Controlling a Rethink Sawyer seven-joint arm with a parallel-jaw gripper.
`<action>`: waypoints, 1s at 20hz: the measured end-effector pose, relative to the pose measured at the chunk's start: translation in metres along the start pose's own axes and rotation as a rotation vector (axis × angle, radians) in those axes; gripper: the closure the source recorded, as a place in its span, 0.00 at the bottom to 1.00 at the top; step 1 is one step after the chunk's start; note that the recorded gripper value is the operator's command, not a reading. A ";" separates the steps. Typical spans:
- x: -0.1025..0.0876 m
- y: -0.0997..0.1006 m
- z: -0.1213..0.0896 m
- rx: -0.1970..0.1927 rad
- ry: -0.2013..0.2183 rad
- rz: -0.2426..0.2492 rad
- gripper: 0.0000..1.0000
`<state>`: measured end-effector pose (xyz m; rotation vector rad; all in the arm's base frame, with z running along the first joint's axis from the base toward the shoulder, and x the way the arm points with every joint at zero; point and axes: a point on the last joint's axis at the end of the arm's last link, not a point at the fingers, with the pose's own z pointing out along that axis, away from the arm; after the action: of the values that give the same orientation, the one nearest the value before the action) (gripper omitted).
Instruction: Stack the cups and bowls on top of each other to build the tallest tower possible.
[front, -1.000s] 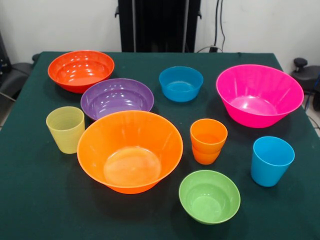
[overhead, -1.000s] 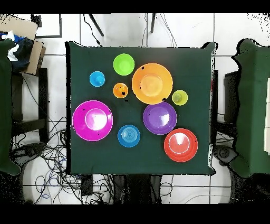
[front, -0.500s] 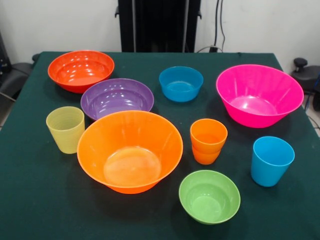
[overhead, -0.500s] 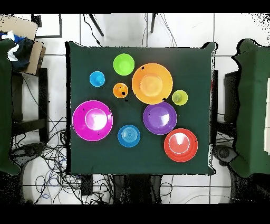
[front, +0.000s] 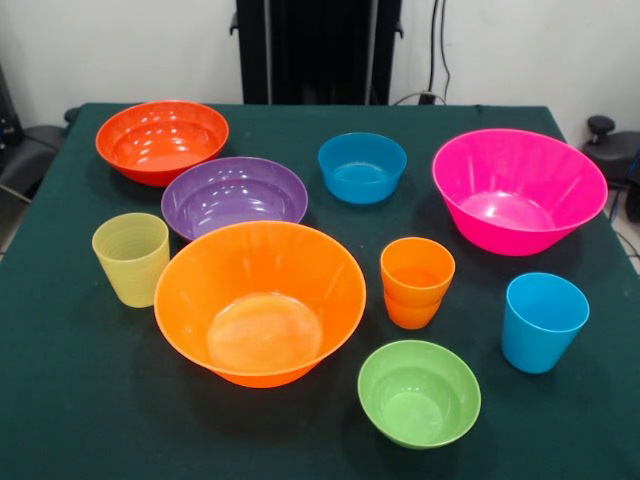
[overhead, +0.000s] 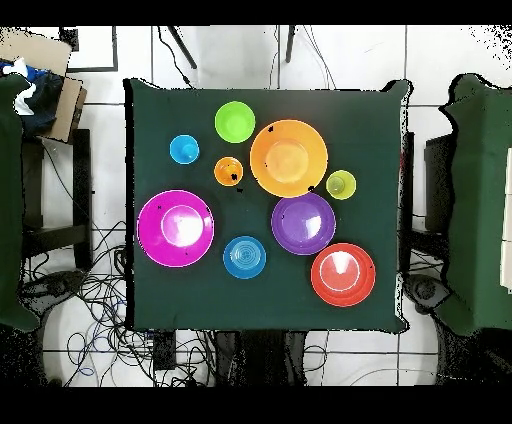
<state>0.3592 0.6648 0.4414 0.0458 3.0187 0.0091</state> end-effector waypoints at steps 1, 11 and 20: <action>0.000 0.000 0.000 0.000 0.000 0.000 1.00; -0.001 0.000 0.000 -0.002 0.003 0.002 1.00; -0.009 -0.002 0.000 -0.001 0.009 0.013 1.00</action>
<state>0.3684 0.6625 0.4424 0.0662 3.0272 0.0114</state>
